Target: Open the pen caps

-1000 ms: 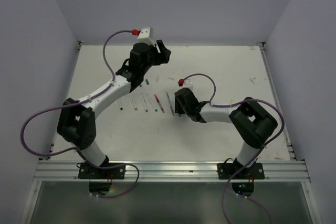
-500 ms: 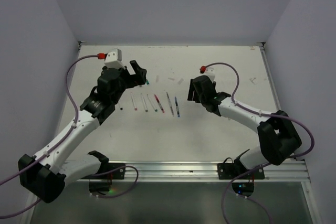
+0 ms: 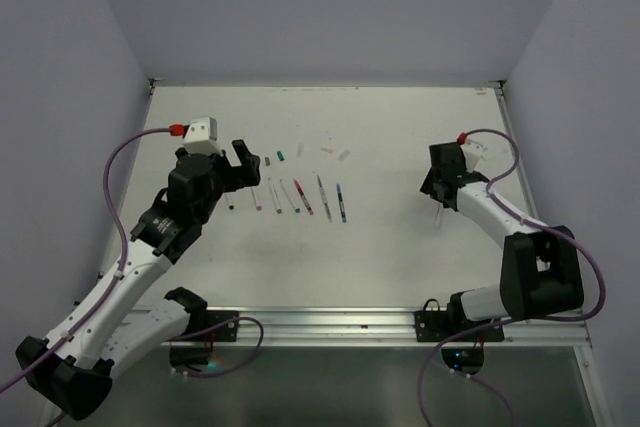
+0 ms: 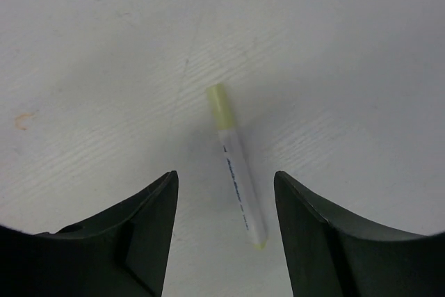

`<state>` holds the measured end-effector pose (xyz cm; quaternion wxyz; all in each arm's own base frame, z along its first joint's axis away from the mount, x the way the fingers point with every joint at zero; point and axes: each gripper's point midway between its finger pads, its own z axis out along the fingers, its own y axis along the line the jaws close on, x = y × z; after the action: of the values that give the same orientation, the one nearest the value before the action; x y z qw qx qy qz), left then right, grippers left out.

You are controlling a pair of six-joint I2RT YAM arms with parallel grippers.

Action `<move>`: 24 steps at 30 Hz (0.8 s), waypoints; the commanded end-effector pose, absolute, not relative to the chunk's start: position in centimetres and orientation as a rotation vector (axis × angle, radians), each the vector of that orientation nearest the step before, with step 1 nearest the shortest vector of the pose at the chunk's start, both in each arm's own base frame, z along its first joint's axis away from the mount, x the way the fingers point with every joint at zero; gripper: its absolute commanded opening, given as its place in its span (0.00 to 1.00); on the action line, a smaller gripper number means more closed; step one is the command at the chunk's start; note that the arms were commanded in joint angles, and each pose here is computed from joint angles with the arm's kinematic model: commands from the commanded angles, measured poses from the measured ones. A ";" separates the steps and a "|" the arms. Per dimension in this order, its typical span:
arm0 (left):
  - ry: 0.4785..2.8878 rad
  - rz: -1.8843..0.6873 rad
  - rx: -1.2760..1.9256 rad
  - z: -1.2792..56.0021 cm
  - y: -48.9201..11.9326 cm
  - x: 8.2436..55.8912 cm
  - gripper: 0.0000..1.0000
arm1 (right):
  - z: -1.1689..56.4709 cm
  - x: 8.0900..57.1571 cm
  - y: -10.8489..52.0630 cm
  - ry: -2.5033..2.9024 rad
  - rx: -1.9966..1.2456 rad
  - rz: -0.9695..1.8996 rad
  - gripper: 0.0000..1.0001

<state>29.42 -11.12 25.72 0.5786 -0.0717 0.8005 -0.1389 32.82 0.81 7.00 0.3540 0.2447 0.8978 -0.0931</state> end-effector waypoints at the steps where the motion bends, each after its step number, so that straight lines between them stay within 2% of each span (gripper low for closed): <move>1: 1.898 -0.272 -0.146 24.8 -10.4 29.3 1.00 | 6.2 31.4 -0.4 2.348 0.743 -0.196 0.61; 15: 1.923 -0.329 -0.095 24.0 -11.8 29.4 1.00 | 1.9 30.2 -0.6 2.472 0.767 -0.175 0.41; 19: 1.933 -0.340 -0.091 23.6 -12.1 29.5 1.00 | 0.7 30.1 0.3 2.528 0.743 -0.126 0.38; 21: 1.937 -0.358 -0.080 23.6 -12.5 29.6 1.00 | 0.4 30.0 0.6 2.548 0.728 -0.106 0.33; 24: 1.946 -0.394 -0.053 23.4 -13.3 29.6 1.00 | 0.3 30.4 0.8 2.550 0.694 -0.096 0.14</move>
<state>29.31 -12.47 23.36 0.5451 -0.0398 0.8242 -0.1485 30.40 -0.30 1.40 0.2627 0.2703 0.9244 -0.0589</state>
